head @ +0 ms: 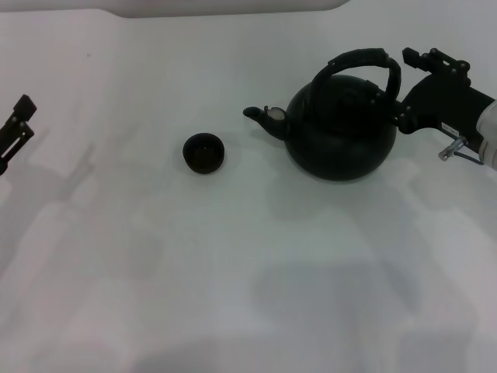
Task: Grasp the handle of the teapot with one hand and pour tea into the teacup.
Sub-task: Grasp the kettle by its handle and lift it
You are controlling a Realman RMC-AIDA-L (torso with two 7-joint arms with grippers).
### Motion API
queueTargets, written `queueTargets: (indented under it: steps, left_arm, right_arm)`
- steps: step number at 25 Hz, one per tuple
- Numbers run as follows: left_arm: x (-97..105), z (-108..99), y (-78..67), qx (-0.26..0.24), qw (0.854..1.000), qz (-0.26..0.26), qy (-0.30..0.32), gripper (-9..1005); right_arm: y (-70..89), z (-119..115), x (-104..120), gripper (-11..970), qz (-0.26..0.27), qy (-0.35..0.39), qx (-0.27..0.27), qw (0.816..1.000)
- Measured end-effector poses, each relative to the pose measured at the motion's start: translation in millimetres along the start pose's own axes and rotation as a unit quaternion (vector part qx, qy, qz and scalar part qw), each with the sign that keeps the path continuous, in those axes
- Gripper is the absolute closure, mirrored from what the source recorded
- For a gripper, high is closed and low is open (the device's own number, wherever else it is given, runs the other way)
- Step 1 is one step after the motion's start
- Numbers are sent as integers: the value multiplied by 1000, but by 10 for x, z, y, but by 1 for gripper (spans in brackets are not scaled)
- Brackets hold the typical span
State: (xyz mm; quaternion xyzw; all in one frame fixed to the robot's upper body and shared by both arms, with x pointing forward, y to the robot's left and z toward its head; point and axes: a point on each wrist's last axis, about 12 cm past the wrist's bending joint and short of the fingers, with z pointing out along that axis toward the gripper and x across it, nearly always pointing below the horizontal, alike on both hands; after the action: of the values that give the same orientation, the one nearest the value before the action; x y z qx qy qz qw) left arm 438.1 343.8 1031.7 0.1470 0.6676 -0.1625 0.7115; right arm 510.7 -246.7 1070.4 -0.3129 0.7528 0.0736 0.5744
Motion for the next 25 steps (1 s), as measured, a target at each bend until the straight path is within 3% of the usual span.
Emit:
queueTargets:
  steps: [9, 15, 25]
  left_arm:
    - [-17, 60, 6, 5, 1000, 2, -4, 179]
    - [-16, 81, 13, 6, 1000, 3, -1, 179]
    - [-14, 97, 16, 7, 1000, 5, 1, 178]
  right_arm:
    - [10, 4, 38, 361, -15, 11, 5, 1000]
    - [29, 7, 46, 530, -29, 10, -1, 1000]
    - [6, 37, -6, 609, -22, -3, 4, 1000]
